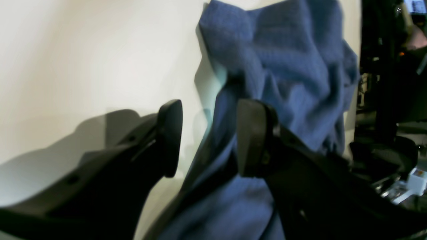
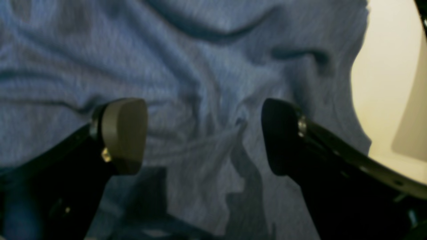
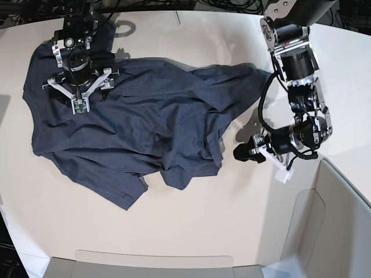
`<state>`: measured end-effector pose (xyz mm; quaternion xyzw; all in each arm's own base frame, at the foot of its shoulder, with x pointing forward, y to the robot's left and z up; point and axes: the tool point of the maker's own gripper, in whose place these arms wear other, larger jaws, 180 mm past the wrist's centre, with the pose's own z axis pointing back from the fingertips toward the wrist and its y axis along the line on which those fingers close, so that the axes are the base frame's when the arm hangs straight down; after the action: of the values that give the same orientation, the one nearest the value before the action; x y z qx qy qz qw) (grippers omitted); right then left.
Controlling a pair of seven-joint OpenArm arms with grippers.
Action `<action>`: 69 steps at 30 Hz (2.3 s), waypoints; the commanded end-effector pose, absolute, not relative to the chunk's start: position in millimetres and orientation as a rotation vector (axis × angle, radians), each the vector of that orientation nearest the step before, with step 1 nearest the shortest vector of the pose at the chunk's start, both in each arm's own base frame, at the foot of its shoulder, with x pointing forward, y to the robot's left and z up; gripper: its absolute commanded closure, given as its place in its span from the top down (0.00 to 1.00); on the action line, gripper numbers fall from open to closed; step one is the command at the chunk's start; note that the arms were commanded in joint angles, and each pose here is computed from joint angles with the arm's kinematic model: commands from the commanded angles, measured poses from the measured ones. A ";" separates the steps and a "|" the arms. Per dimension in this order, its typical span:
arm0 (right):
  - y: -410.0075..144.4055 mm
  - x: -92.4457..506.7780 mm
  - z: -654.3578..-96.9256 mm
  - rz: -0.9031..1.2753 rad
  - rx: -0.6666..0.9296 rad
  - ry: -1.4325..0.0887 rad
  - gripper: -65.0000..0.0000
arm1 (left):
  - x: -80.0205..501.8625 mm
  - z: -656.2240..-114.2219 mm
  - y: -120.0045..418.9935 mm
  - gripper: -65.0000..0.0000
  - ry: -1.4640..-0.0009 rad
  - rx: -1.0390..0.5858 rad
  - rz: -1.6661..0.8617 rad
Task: Layout the t-shirt on the table in an organized manner, then fold the t-shirt properly
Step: 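Regrasp the shirt hem with the left gripper and drag it outward, then grasp the hem corner with the left gripper and pull it away from the collar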
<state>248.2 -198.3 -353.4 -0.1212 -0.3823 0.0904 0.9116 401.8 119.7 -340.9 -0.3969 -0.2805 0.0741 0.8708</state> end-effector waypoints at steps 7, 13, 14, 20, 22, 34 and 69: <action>-202.4 229.8 -358.3 0.195 -0.262 -0.762 0.80 | 430.8 -339.9 83.0 0.46 -0.553 -0.828 0.067; -202.4 225.8 -361.3 0.196 -0.260 -0.750 0.80 | 441.2 -342.7 60.5 0.46 -0.532 -0.853 0.059; -202.4 223.0 -363.0 0.197 -0.260 -0.742 0.80 | 443.8 -341.4 59.7 0.46 -0.535 -0.856 0.063; -207.8 208.8 -371.4 0.223 -0.271 -0.698 0.80 | 451.6 -333.2 40.1 0.46 -0.555 -0.887 0.054; -209.9 203.9 -373.6 0.227 -0.275 -0.684 0.80 | 453.3 -331.7 35.1 0.46 -0.565 -0.897 0.058; -220.9 185.9 -386.1 0.256 -0.293 -0.618 0.80 | 478.6 -321.9 71.3 0.00 -0.737 -0.854 0.157; -250.3 191.4 -375.8 0.188 -0.358 -0.636 0.80 | 465.3 -312.8 213.0 0.39 -0.945 -0.663 0.475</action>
<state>192.2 -247.3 -378.4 -0.1668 -0.3119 0.0889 0.9311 449.5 204.5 -341.8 -0.3076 -0.4050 0.2296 0.8298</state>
